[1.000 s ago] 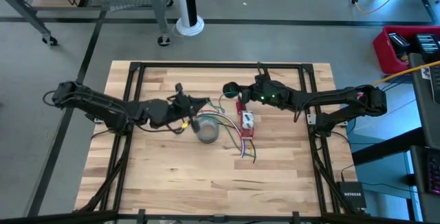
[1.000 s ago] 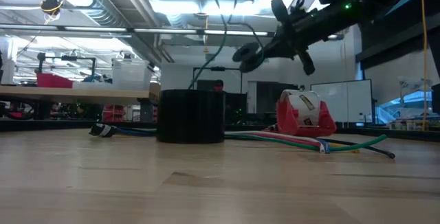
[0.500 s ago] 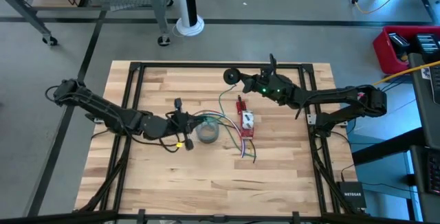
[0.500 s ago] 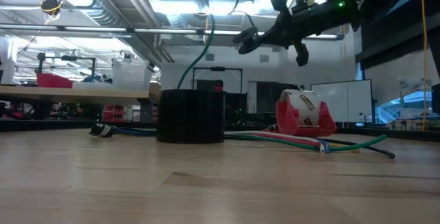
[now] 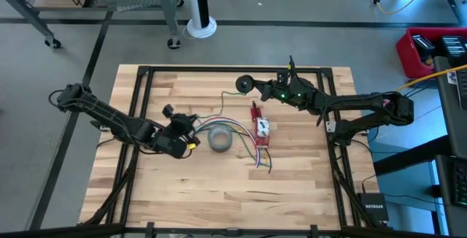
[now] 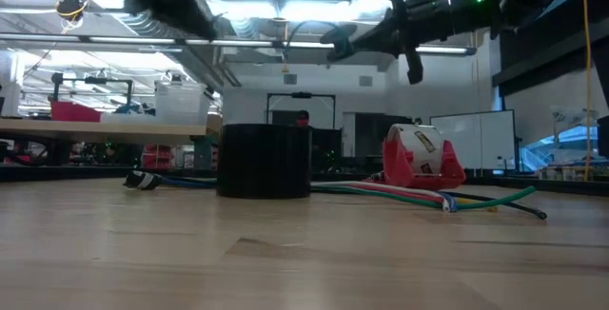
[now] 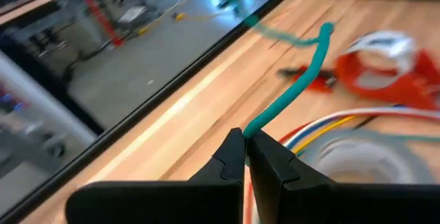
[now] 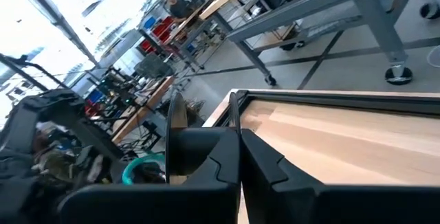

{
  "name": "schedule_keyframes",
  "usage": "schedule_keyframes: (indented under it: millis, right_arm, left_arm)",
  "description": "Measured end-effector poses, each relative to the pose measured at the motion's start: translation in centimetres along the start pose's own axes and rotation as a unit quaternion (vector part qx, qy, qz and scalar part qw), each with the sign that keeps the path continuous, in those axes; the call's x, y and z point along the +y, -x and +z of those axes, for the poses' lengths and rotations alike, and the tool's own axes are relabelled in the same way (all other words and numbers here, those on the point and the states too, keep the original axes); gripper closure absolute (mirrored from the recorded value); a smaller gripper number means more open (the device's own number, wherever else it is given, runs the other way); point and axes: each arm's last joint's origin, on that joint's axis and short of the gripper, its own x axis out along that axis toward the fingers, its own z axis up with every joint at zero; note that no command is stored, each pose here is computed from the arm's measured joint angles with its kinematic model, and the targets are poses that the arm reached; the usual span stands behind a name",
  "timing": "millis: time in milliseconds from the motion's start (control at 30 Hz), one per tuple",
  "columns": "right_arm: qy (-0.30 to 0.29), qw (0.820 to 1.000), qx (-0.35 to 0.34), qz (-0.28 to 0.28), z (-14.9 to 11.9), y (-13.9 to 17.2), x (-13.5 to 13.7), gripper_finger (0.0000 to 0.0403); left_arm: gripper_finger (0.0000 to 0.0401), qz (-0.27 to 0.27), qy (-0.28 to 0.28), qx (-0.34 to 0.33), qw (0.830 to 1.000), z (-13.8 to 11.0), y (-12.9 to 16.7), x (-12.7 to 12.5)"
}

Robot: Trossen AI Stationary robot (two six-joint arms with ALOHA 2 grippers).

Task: Coil cords
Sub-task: Uncoil the green wire from the black spool

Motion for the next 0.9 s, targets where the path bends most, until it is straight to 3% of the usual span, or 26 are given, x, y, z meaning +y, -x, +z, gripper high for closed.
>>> schedule_keyframes:
  millis: [367, 900]
  right_arm:
    - [-0.022, 0.997, 0.042, 0.058, -0.1, 0.0, 0.4, 0.0401]
    - [-0.030, 0.978, 0.147, 0.145, -0.8, 0.3, 0.9, 0.0401]
  left_arm:
    - [0.0401, 0.073, 0.030, 0.053, 0.995, -2.1, 0.2, 2.4]
    - [0.0401, 0.127, 0.029, 0.077, 0.988, -3.0, 0.7, 4.3]
